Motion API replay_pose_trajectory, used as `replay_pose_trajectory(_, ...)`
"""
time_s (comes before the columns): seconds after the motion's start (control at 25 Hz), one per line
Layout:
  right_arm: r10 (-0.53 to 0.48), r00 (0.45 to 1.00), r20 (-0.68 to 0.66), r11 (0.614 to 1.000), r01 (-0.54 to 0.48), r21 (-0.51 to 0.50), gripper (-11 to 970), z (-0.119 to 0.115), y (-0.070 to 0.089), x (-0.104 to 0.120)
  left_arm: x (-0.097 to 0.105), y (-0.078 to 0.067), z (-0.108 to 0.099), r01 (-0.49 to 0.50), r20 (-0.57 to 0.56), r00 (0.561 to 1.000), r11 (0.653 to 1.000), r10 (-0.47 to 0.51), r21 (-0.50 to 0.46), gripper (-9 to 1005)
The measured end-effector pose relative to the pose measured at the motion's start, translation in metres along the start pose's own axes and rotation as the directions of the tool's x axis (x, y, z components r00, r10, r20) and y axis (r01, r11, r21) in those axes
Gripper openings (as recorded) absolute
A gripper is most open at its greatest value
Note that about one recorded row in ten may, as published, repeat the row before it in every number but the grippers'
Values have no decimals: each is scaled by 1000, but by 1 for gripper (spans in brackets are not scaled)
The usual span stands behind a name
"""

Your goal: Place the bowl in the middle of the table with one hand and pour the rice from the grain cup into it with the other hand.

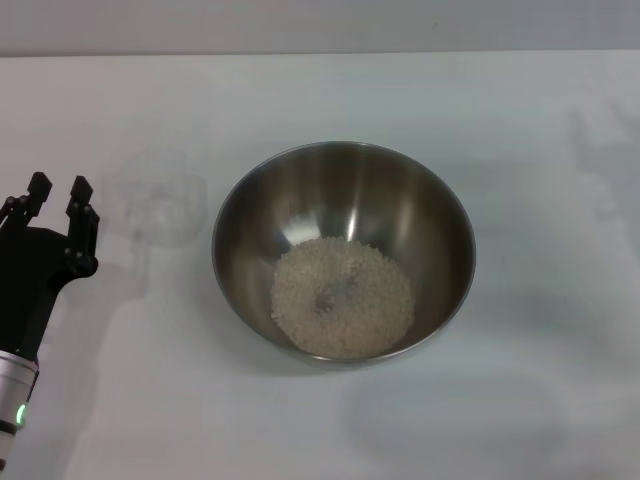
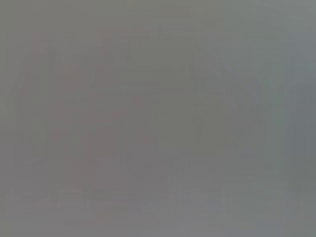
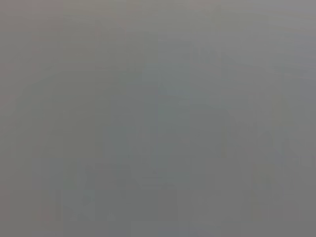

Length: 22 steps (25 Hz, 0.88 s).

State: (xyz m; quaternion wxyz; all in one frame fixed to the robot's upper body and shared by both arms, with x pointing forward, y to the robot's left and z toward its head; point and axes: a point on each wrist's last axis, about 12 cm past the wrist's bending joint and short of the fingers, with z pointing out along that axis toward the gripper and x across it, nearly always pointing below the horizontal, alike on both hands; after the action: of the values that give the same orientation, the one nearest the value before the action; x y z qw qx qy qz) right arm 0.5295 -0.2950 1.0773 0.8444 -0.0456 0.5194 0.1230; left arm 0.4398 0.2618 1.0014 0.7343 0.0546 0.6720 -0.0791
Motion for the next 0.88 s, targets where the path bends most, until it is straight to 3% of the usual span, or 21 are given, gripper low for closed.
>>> replay_pose_trajectory(0.04,-26,999,-23,999,26,-29,545,3,8,4,-3,-2,-3,-3,27,1000,1000,3,18,414)
replay_pose_trajectory(0.2,-19,998,-62,999,16,-38,545,5,14,10,-5,-4,-5,-4,45,999,1000,2,31,422)
replay_pose_trajectory(0.48,4,986,-169,1000,-7,-14,545,11,18,25,-9,-4,-5,-3,85,996,999,0,33,435)
replay_pose_trajectory(0.76,3,981,-192,1000,-8,-26,545,23,22,28,-12,-3,3,-11,106,994,999,6,40,449)
replay_pose_trajectory(0.88,-1,981,-196,999,-6,-37,545,32,24,29,-14,-2,8,-24,113,993,999,18,48,570)
